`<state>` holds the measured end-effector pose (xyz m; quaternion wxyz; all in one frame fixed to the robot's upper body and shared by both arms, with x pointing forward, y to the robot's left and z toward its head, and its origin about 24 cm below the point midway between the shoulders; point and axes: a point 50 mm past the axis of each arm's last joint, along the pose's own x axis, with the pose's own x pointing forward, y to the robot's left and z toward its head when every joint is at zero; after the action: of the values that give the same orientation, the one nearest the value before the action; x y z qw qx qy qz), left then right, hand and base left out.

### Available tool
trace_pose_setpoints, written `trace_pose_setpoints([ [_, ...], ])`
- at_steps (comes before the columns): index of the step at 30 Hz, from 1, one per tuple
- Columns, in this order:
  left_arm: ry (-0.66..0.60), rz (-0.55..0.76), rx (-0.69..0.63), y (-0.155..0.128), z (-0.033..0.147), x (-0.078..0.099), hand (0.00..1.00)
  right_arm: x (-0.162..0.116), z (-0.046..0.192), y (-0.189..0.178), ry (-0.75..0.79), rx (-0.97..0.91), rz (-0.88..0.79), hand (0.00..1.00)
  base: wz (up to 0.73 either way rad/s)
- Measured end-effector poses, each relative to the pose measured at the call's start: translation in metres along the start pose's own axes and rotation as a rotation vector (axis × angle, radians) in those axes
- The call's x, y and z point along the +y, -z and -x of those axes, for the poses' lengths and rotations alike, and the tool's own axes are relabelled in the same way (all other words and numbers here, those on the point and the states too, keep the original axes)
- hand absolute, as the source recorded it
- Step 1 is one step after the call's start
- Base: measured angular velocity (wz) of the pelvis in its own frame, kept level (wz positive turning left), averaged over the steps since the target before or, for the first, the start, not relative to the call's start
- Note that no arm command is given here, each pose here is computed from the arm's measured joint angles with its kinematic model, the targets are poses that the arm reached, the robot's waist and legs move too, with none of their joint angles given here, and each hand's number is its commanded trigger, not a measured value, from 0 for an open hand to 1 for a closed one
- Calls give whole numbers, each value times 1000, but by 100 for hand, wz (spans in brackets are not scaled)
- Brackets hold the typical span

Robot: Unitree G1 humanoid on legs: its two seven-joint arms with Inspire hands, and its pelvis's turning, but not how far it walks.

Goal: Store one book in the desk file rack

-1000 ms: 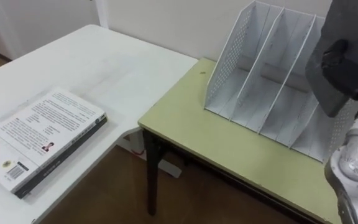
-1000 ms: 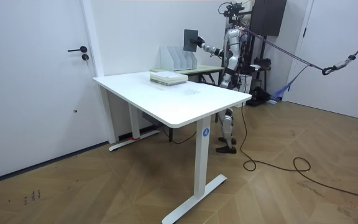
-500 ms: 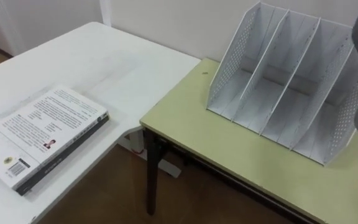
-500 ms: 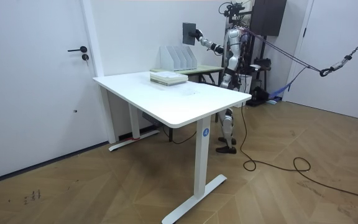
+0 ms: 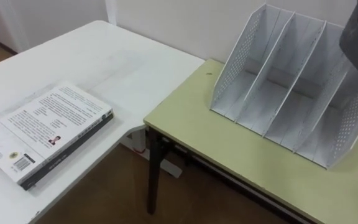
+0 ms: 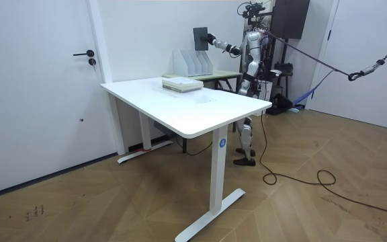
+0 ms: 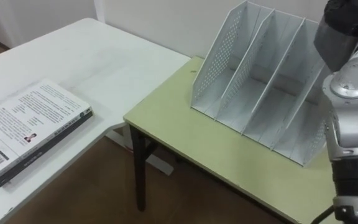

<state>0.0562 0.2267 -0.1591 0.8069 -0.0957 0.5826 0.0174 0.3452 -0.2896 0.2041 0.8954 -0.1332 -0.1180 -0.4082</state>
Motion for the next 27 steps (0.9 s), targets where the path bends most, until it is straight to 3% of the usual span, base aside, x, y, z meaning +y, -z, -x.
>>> trace_pose_setpoints([
  [13,-10,10,-1,-2,2,4,0,-8,-10,-1,26,18,38,100,0],
  [27,-10,1,7,-6,2,6,0,5,-15,2,-47,68,84,100,0],
])
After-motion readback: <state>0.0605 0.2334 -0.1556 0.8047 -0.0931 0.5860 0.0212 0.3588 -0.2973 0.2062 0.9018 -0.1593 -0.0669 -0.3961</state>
